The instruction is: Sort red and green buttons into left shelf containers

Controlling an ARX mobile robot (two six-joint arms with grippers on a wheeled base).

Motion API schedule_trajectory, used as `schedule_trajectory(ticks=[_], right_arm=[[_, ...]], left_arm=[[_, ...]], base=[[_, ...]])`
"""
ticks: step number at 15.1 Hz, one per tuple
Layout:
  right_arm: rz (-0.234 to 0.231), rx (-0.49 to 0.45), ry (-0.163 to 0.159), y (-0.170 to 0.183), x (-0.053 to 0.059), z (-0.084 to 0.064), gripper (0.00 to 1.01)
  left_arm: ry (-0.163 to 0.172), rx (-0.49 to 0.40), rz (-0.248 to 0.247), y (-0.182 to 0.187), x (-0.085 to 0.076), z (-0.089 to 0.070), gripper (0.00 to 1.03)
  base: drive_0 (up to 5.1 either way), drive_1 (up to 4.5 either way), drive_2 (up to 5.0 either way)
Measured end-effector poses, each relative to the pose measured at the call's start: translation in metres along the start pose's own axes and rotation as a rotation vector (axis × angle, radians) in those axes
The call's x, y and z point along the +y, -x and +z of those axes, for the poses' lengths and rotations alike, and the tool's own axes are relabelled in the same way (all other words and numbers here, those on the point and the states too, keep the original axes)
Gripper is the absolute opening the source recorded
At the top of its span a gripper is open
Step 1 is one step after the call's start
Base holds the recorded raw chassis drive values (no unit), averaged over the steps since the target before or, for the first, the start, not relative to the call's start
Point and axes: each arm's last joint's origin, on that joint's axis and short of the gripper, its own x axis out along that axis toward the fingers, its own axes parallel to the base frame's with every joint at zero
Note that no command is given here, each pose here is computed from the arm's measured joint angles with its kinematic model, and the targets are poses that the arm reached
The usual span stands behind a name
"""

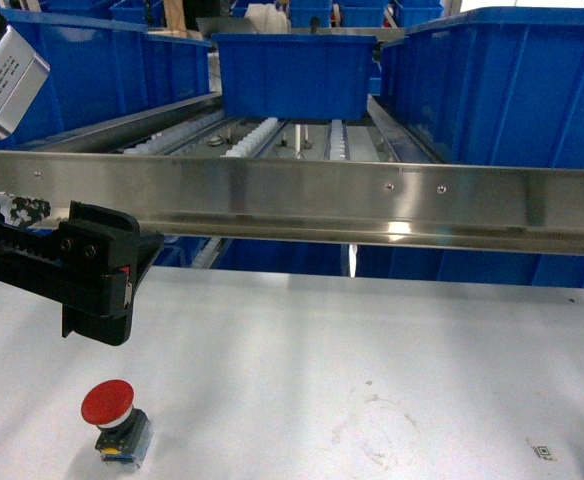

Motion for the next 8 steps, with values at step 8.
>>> schedule_trajectory(ticks=[8], right_arm=[[0.055,0.162,-0.017,-0.038,0.003,-0.017,0.98]], left_arm=[[0.000,0.000,0.000,0.000,0.000,0.000,0.98]], base=[[0.0,0.00,0.0]])
